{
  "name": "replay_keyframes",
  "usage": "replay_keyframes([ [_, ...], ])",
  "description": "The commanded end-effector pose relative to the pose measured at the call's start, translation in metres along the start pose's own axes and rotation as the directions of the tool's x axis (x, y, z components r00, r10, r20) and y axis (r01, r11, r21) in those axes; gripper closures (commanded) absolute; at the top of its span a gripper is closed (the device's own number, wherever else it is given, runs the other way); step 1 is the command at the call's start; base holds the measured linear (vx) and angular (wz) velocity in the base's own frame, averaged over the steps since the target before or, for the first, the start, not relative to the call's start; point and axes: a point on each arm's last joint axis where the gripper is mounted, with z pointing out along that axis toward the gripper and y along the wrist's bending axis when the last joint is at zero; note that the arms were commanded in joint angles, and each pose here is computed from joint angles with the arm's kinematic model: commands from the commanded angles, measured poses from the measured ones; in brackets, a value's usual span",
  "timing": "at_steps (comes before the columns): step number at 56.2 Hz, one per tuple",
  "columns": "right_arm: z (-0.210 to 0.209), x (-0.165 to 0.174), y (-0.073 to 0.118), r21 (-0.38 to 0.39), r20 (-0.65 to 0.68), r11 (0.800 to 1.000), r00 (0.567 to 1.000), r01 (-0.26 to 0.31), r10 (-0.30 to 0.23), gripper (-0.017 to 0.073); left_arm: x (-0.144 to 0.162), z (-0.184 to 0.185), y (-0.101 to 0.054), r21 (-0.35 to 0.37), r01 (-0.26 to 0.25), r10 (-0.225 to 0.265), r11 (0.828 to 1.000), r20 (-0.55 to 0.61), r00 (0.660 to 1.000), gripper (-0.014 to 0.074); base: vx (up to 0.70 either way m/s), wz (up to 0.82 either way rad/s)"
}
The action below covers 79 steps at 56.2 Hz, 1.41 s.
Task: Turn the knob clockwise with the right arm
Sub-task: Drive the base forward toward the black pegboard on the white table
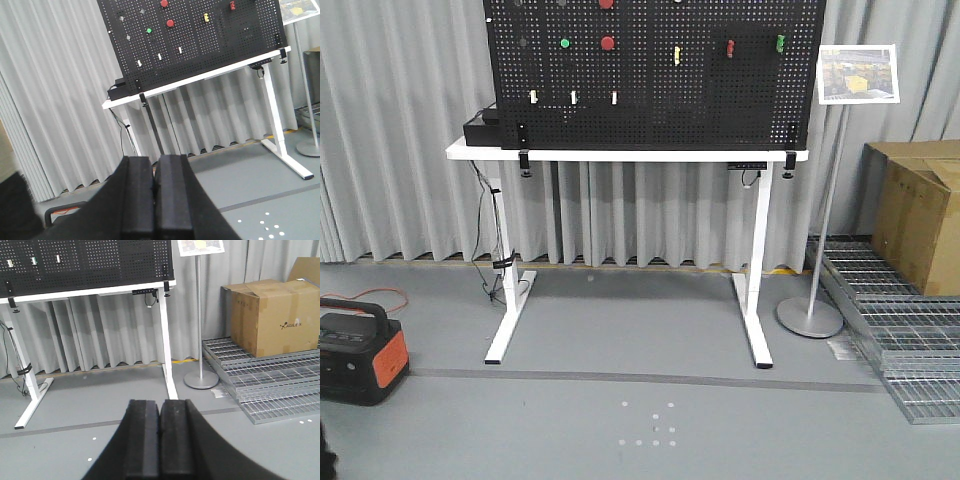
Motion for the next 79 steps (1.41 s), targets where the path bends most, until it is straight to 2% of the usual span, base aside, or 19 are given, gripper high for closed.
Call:
replay_keyframes([
  [1, -0.0007, -0.0057, 0.0005, -0.004, 0.087, 1.0, 0.996, 0.012, -0.011, 0.0567, 0.0028, -0.0011, -0.0016, -0.005, 0.01, -0.01, 1.0, 0.062, 0.998, 0.06, 0.0, 0.0],
  [79, -0.0007, -0.0057, 0.0005, -0.004, 0.087, 1.0, 0.996, 0.012, -0.011, 0.0567, 0.0028, -0.0011, -0.0016, -0.005, 0.01, -0.01, 1.0, 0.062, 0.998, 0.06, 0.02, 0.01],
])
